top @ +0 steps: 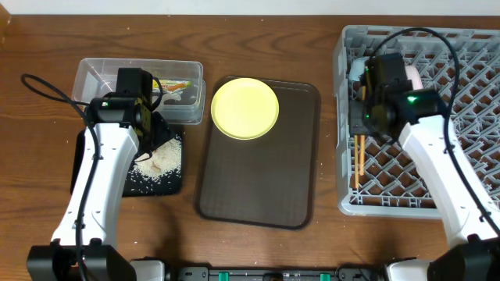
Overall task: Sort waste into correct bins and load items into the dishwasher rack
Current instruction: 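Place second chopstick into rack with right gripper and release, then reach right gripper to yellow plate edge and grasp it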
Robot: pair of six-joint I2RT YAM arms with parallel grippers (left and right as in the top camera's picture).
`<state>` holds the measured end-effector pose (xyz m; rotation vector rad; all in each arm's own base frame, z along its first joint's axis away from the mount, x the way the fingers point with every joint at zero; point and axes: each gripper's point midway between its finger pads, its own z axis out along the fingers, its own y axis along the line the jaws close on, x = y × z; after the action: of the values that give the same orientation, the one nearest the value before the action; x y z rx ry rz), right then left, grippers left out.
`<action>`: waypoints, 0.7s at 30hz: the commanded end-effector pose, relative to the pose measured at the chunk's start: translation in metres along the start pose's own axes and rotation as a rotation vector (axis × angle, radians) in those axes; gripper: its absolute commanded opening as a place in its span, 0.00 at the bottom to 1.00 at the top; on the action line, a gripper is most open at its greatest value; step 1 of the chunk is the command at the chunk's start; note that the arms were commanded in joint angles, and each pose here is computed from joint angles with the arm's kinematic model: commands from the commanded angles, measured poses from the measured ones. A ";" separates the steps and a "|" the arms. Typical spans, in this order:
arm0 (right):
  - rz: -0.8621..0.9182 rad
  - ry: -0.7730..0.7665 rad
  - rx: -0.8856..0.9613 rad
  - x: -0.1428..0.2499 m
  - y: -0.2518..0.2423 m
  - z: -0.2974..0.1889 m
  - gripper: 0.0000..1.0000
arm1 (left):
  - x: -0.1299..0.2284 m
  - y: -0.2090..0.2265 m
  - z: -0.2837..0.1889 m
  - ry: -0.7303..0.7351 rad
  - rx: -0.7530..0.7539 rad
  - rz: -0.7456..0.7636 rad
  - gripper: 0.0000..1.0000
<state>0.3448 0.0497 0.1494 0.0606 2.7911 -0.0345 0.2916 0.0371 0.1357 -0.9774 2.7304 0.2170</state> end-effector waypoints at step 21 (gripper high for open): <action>-0.049 -0.127 -0.074 -0.044 0.014 0.001 0.41 | -0.004 0.001 -0.001 -0.006 -0.001 0.000 0.89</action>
<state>0.3722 0.0503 0.1272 0.0187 2.7793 -0.0299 0.2916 0.0371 0.1357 -0.9774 2.7302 0.2175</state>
